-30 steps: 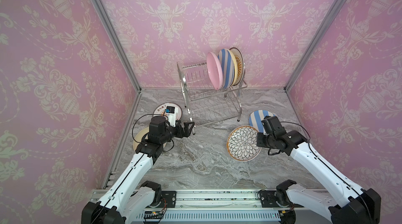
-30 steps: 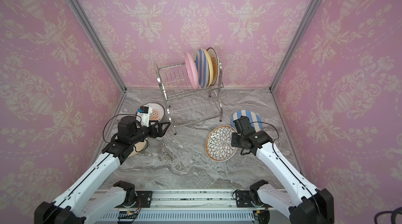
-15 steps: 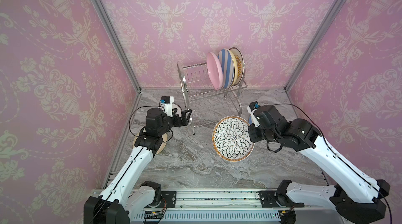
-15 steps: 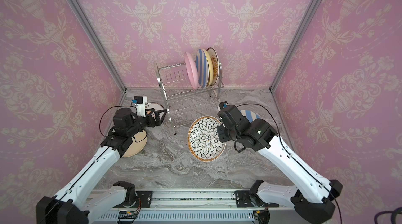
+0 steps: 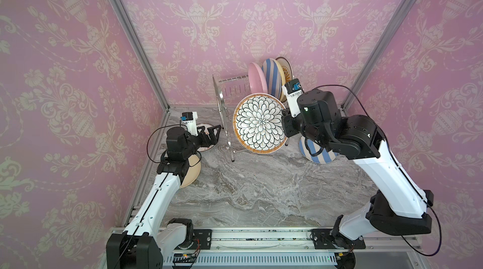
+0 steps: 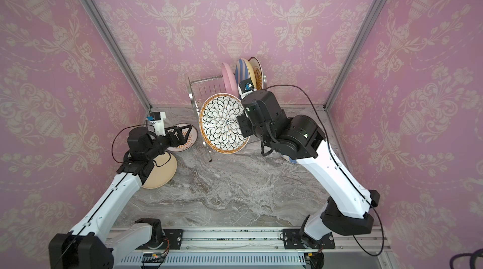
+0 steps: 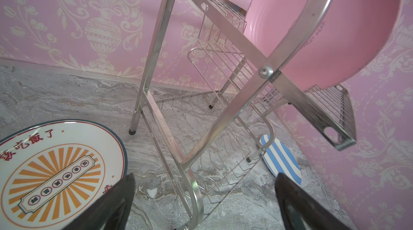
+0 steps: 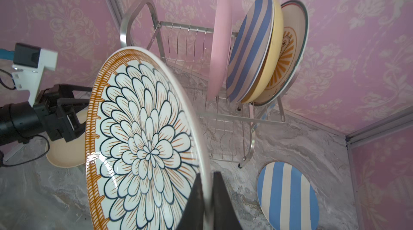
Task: Load plates into a dish rack
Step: Pick up the plate from the center of the table, then place the plate on the dish rack.
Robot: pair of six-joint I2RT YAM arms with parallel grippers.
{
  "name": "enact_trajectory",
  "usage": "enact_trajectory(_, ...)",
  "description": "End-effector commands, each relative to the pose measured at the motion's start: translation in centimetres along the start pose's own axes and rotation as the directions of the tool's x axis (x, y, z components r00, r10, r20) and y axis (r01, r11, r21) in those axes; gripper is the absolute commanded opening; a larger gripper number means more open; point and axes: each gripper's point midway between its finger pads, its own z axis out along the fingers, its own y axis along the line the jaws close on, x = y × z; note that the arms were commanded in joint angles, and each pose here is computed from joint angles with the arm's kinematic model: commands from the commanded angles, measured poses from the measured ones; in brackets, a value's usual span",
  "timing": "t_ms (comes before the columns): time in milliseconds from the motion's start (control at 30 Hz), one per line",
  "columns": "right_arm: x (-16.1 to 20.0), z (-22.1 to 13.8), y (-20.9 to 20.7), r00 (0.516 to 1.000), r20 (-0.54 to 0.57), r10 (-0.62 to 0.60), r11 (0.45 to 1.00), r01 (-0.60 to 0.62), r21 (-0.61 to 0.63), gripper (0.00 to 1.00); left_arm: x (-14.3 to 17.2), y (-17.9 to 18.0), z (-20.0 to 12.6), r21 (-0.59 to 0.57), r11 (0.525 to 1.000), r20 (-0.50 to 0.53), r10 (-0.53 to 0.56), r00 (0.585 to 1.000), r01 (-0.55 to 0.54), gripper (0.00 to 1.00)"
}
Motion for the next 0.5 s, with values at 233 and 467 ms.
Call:
enact_trajectory(233,-11.9,1.1,-1.0,0.914,0.404,-0.029,0.916,-0.138,0.377,0.0,-0.4,-1.3,-0.7,0.055,0.998,0.011,-0.016,1.0,0.015,0.99)
enact_trajectory(467,-14.3,2.9,0.0,0.888,0.429,-0.162,0.813,-0.126,0.568,0.0,0.7,-2.5,-0.5,0.141,0.99,0.019,-0.023,1.0,0.02,0.99)
